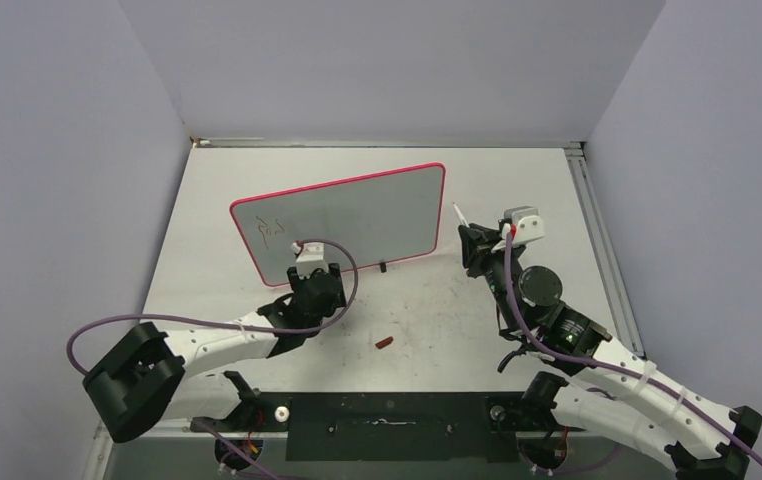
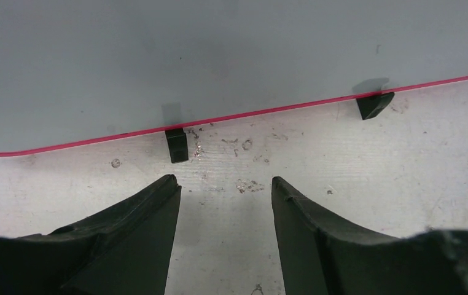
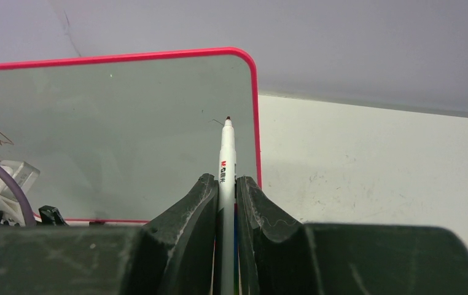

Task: Write a sentence on the whiteboard
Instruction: Move the whiteboard stand to the center of the board.

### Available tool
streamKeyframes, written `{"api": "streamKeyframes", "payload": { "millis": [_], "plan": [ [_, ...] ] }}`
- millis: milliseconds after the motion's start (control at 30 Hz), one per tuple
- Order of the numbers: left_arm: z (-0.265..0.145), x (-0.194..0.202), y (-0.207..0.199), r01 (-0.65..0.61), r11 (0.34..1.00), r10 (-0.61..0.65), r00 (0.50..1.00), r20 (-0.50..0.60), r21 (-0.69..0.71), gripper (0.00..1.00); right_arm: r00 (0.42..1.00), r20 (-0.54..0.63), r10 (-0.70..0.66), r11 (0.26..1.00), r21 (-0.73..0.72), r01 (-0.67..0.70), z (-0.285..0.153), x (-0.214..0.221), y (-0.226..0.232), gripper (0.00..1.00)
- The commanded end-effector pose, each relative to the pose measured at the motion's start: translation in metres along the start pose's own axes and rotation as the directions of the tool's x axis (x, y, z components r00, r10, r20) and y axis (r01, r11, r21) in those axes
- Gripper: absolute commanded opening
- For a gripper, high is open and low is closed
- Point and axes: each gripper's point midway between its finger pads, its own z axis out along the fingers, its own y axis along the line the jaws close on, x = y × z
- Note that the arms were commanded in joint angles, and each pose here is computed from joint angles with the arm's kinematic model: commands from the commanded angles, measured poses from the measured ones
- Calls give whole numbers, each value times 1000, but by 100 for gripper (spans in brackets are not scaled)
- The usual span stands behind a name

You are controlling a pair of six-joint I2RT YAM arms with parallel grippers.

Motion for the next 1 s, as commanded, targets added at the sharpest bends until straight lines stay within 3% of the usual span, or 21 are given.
{"api": "streamKeyframes", "payload": {
  "millis": [0,633,967],
  "plan": [
    [11,-7,-3,88,996,-86,993,79,-13,54,999,31,27,1000,-14,-27,5,-7,5,5],
    [46,17,17,88,990,-80,994,76,-110,52,1000,18,24,999,-26,-24,9,-5,10,5],
    [58,21,24,36,985,-22,996,82,-170,43,1000,13,23,999,-27,-22,11,-3,12,5]
  ]
}}
